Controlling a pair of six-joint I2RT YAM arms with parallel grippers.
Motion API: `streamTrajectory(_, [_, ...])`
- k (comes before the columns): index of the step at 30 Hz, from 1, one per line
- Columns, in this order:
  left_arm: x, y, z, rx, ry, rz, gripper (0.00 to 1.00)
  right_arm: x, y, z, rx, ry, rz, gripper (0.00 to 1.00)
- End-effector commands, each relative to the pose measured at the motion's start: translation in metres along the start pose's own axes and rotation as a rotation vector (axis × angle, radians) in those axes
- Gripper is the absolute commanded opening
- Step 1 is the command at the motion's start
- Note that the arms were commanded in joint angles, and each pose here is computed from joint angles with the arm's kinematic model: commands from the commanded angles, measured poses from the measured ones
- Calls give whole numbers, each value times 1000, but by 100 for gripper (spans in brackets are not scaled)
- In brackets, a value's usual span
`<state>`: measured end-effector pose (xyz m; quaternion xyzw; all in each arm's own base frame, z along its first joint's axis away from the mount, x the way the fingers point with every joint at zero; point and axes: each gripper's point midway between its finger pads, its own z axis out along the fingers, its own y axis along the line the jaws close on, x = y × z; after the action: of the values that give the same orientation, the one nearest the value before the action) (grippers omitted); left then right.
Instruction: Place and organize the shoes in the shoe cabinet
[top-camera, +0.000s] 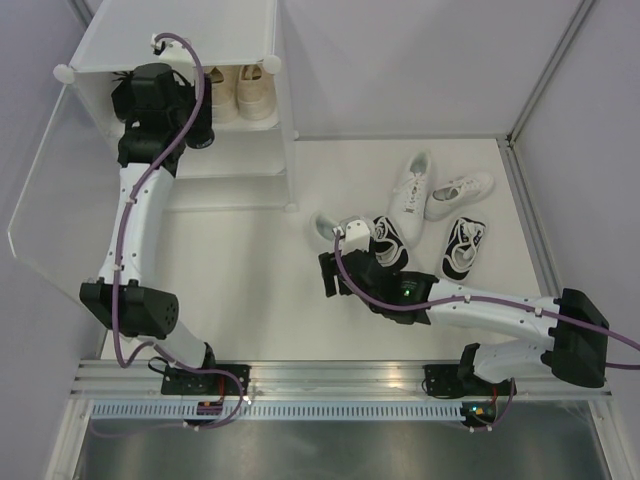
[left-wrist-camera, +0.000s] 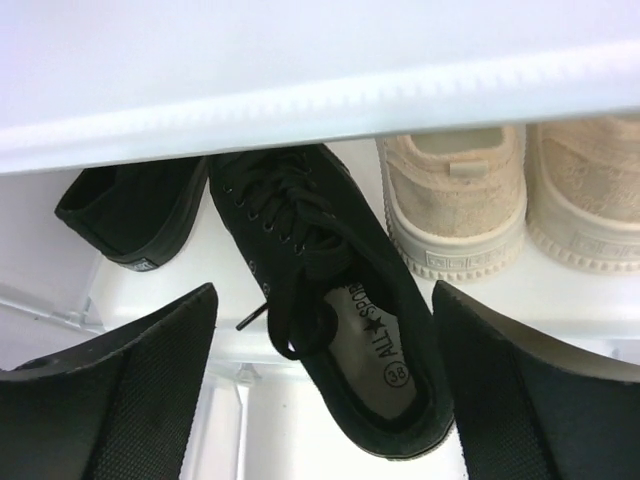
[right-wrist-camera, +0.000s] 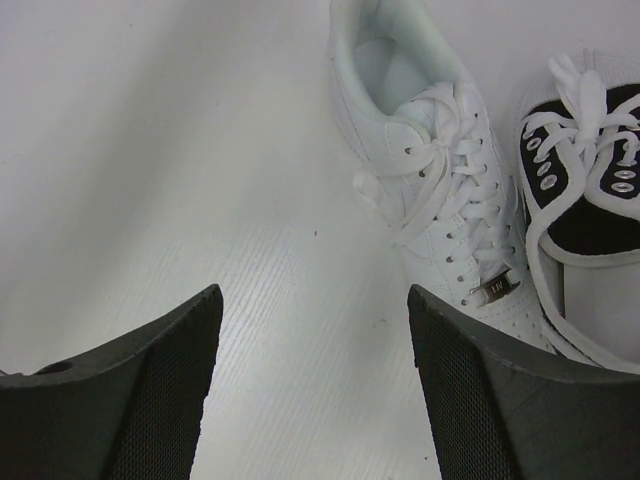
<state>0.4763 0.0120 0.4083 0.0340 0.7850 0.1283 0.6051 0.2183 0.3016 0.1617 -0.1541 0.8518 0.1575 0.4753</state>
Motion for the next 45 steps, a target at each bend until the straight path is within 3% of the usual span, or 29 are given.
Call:
streamTrajectory(1, [-48, 24, -38, -67, -133, -169, 92, -6, -3, -4, 7, -27, 24, 79])
streamTrajectory(7, [-43, 23, -60, -66, -127, -335, 100, -2, -7, -6, 13, -28, 23, 79])
streamTrajectory(12, [-11, 8, -69, -67, -55, -439, 100, 1, -9, -6, 15, -29, 20, 79])
streamTrajectory(24, [36, -17, -37, -158, 77, -373, 99, 4, -18, -8, 33, -42, 4, 79])
streamTrajectory(29, [57, -11, -24, -255, 126, -340, 93, 6, -21, -10, 33, -45, 3, 79])
streamTrajectory(35, [56, -13, -12, -262, 130, -333, 82, 9, -22, -10, 32, -44, 7, 79])
streamTrajectory(36, [55, -13, -12, -261, 129, -332, 74, 9, -22, -10, 33, -44, 7, 79])
streamTrajectory(38, [55, -12, -14, -262, 127, -330, 69, 8, -23, -11, 34, -46, 9, 79])
streamTrajectory(41, [52, -9, -19, -259, 120, -316, 53, 9, -23, -12, 34, -47, 12, 79])
streamTrajectory(42, [49, -8, -24, -251, 112, -314, 37, 10, -24, -11, 35, -45, 10, 79])
streamTrajectory(45, [47, -8, -29, -220, 107, -269, 10, 11, -23, -11, 29, -42, 9, 79])
